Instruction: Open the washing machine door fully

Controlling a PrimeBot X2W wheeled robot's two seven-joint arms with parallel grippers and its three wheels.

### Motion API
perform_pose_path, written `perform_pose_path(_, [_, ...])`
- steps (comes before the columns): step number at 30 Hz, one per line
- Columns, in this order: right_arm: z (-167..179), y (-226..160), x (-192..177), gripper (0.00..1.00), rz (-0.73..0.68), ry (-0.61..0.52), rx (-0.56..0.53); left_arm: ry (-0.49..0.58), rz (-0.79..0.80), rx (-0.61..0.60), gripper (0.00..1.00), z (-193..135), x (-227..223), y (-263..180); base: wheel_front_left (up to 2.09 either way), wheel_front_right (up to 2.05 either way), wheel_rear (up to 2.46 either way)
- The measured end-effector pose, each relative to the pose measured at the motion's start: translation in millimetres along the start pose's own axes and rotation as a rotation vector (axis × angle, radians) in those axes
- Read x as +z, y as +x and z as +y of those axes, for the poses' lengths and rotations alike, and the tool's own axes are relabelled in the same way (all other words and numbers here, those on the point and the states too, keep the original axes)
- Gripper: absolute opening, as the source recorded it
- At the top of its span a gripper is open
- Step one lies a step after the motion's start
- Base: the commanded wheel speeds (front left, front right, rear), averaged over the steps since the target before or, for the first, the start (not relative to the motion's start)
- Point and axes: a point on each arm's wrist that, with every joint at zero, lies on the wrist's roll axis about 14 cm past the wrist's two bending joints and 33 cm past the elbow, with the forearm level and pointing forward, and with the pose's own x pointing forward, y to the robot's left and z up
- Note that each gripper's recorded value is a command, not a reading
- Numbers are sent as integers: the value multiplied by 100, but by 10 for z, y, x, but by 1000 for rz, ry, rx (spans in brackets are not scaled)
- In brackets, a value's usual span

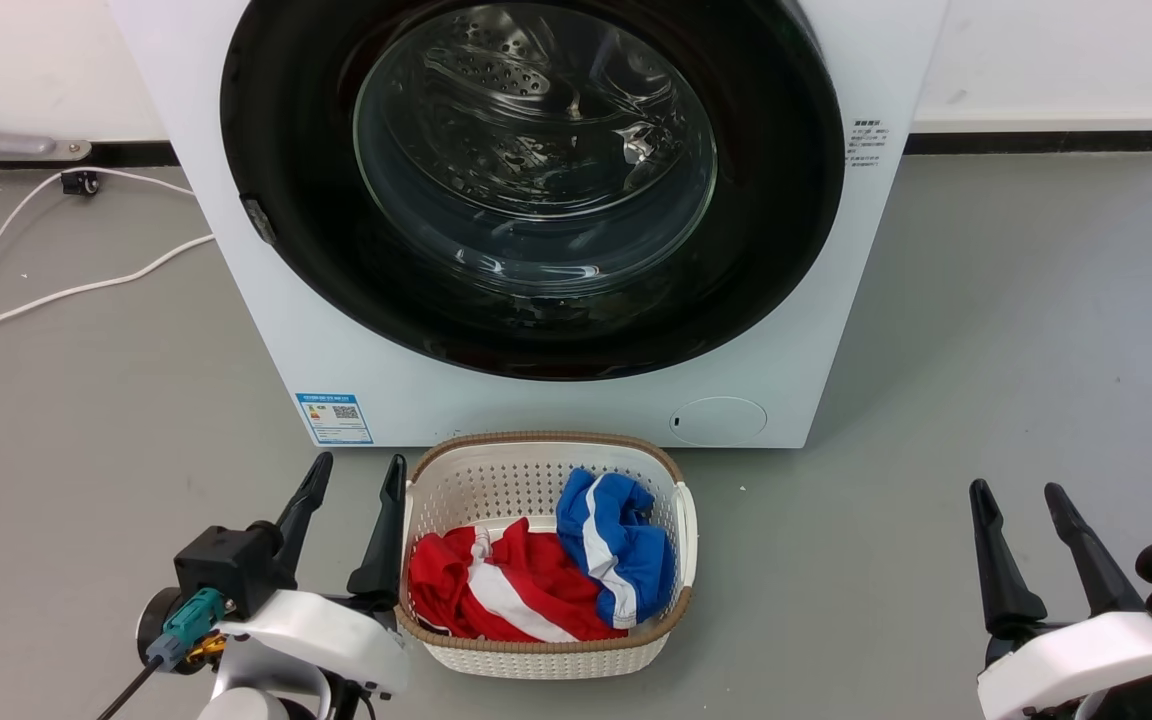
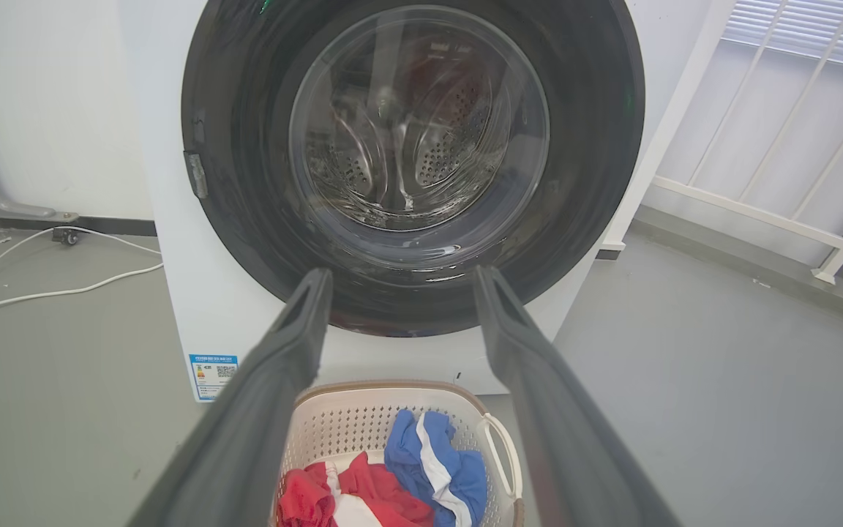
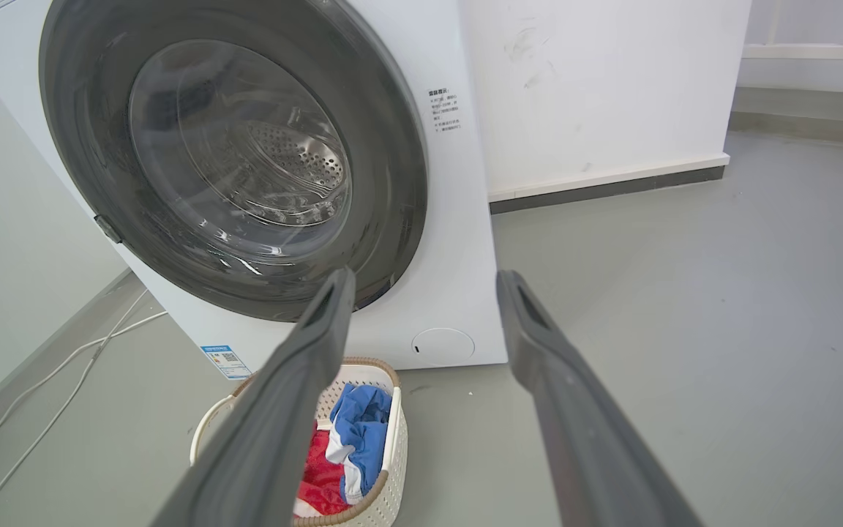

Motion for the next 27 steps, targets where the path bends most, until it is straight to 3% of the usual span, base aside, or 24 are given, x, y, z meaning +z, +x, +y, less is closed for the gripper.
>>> perform_pose_path(27, [46, -32, 50, 100, -13, -156, 12, 161, -15, -29, 100, -47, -21, -27, 0, 0, 0])
